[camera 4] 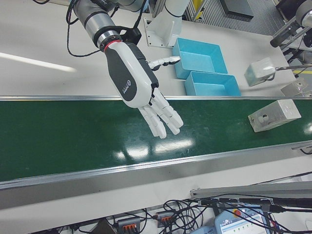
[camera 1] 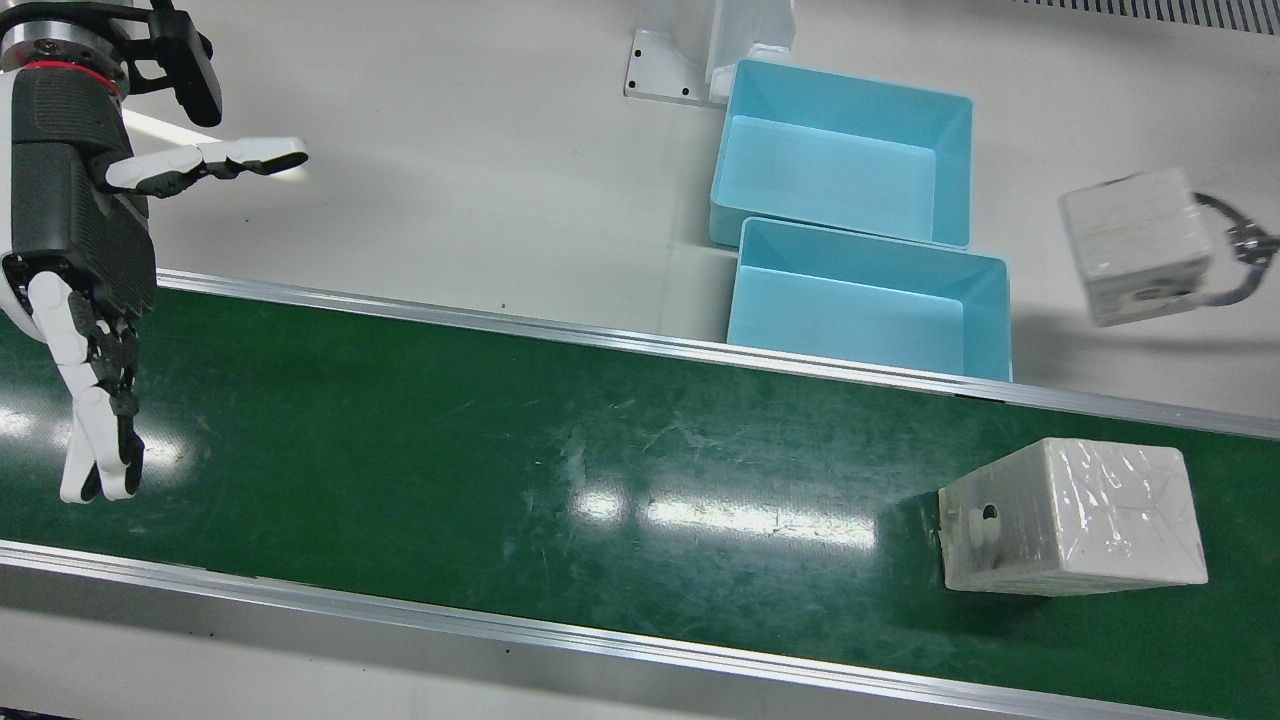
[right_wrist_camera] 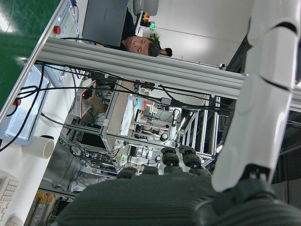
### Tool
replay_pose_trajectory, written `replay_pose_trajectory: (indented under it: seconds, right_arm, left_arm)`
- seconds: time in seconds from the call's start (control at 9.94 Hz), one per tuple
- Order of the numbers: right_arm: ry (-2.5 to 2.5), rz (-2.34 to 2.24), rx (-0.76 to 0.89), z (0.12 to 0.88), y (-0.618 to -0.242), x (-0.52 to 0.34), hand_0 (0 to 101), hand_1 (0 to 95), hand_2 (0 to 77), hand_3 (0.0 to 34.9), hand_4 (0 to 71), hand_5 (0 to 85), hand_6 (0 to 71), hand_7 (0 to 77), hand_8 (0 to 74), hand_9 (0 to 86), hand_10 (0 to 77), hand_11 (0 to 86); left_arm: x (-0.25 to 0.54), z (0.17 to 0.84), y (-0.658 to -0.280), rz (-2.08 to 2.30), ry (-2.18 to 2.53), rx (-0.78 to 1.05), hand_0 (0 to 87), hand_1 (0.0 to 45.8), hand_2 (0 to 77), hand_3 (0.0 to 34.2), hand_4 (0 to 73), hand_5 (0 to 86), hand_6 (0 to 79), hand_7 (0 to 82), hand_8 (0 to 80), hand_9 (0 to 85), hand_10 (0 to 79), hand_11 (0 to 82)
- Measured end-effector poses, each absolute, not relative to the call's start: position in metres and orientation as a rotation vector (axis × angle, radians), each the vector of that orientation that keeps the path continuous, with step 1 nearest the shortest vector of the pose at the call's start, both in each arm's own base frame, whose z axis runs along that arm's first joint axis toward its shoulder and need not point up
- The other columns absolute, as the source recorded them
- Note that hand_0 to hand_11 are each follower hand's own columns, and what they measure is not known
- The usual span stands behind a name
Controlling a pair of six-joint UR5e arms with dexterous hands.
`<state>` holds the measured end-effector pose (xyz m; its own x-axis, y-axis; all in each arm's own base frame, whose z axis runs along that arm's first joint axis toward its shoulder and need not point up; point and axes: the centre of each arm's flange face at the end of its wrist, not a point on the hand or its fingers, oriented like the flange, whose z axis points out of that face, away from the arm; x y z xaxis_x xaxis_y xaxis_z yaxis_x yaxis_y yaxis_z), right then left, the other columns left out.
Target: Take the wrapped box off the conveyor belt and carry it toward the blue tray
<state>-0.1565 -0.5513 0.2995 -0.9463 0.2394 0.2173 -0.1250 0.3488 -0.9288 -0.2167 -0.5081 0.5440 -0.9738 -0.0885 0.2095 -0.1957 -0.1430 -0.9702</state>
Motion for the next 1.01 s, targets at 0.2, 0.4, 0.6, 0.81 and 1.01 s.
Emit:
replay_pose_trajectory:
  seconds: [0.2,0.4,0.6,0.81,1.01]
  right_arm:
    - [-2.305,1.627,-0.118,0.3012,-0.5458,-0.1547,44,10.4,9.3,0.0,7.1,2.7,0.0,0.0,0.0,1.6,0.0,1.6]
    - [-2.305,1.625,-0.127,0.3012,-0.5446,-0.1581,44,10.4,9.3,0.0,7.1,2.7,0.0,0.0,0.0,1.6,0.0,1.6]
    - [-2.306,1.626,-0.131,0.3011,-0.5452,-0.1602,44,10.4,9.3,0.0,5.4,3.3,0.0,0.0,0.0,1.6,0.0,1.6]
    - [-2.305,1.629,-0.135,0.3017,-0.5460,-0.1615,44,10.4,9.3,0.0,5.4,3.3,0.0,0.0,0.0,1.6,0.0,1.6]
    - [-2.293,1.635,-0.133,0.3049,-0.5481,-0.1645,44,10.4,9.3,0.0,7.1,3.3,0.0,0.0,0.0,1.6,0.0,1.6]
  left_arm:
    - [-0.2166,0.5440,-0.5081,2.298,-2.008,0.334,0.0,0.0,0.5,0.0,0.0,1.1,0.0,0.0,0.0,0.0,0.0,0.0]
    - [-0.2167,0.5441,-0.5081,2.298,-2.008,0.334,0.0,0.0,1.1,0.0,0.0,1.1,0.0,0.0,0.0,0.0,0.0,0.0]
    - [-0.2167,0.5440,-0.5081,2.298,-2.008,0.334,0.0,0.0,0.5,0.0,0.0,1.1,0.0,0.5,0.0,0.0,0.5,0.0]
    - [-0.2166,0.5441,-0.5081,2.298,-2.008,0.334,0.0,0.0,1.1,0.0,0.0,1.1,0.0,0.5,0.0,0.0,0.0,0.0]
    - [-0.2167,0.5440,-0.5081,2.298,-2.008,0.334,0.0,0.0,0.5,0.0,0.0,1.1,0.0,0.0,0.0,0.0,0.0,0.0]
